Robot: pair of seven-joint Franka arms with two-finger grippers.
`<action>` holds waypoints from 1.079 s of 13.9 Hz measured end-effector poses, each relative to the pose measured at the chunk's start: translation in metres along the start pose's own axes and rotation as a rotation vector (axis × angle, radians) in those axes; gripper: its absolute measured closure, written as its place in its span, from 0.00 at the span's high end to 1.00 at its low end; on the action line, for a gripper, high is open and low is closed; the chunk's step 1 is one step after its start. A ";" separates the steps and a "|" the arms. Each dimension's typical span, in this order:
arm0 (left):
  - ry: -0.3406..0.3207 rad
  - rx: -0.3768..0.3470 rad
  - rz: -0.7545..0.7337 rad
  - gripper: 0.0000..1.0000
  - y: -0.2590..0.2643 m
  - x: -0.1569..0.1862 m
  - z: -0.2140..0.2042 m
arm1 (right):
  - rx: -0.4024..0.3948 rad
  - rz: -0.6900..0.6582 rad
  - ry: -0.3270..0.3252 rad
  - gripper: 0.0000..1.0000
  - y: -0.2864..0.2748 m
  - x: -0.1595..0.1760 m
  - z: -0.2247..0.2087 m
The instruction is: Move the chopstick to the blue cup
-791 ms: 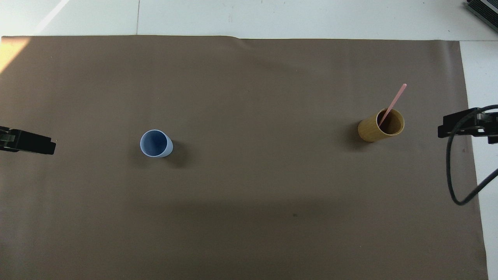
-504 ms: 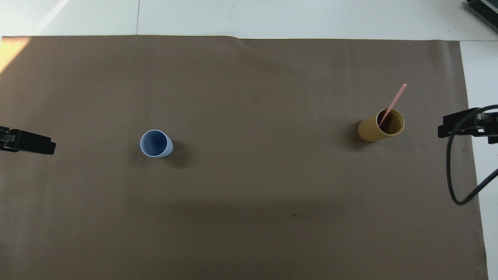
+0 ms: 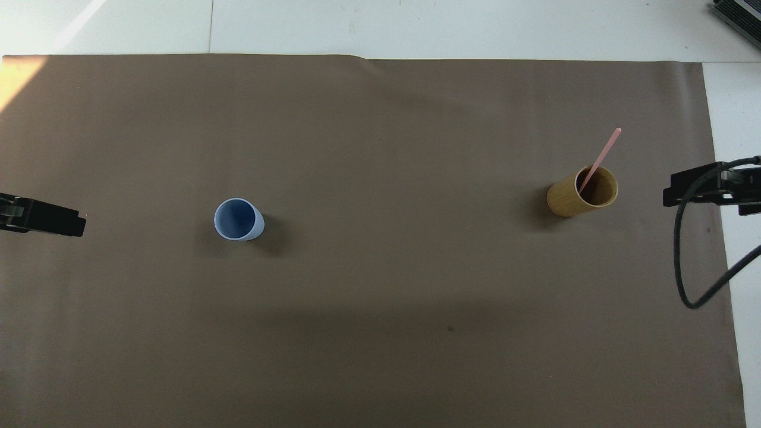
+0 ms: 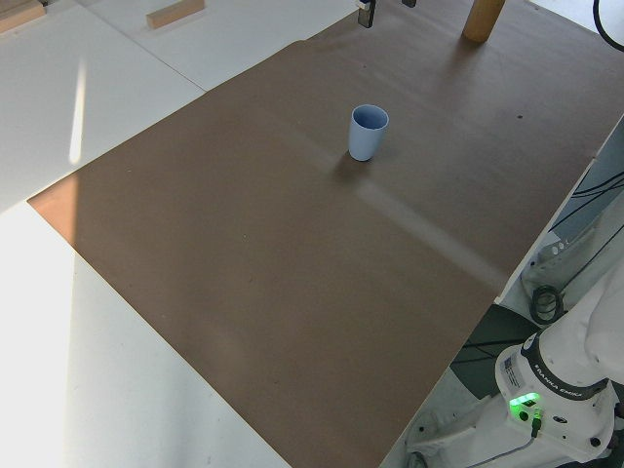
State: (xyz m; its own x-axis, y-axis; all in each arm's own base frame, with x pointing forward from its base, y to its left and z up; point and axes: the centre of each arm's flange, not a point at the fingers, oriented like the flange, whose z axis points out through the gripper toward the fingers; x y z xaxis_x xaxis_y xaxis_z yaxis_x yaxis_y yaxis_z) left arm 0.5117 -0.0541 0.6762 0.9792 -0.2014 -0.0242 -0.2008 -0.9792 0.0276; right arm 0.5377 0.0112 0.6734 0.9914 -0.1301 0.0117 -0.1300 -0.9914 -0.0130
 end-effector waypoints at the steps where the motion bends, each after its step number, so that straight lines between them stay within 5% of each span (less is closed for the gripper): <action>1: 0.000 0.000 0.000 1.00 0.000 0.000 0.000 | 0.000 0.000 0.001 1.00 0.000 0.000 0.000; 7: 0.026 0.000 -0.057 1.00 0.011 0.008 0.025 | 0.000 0.000 0.004 1.00 0.000 0.000 0.000; 12: 0.127 -0.015 -0.240 1.00 0.044 0.046 0.137 | 0.003 0.003 0.022 1.00 0.001 0.003 0.000; 15: 0.133 -0.023 -0.326 1.00 0.042 0.060 0.197 | 0.008 0.008 0.058 1.00 0.003 0.008 0.001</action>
State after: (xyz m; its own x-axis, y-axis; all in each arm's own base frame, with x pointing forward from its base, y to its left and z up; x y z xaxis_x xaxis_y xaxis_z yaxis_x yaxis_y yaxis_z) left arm 0.5567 -0.1116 0.4791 0.9872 0.1277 0.0953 0.1221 -0.9906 0.0623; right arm 0.5456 0.0072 0.6722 0.9880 -0.1383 0.0692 -0.1371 -0.9903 -0.0215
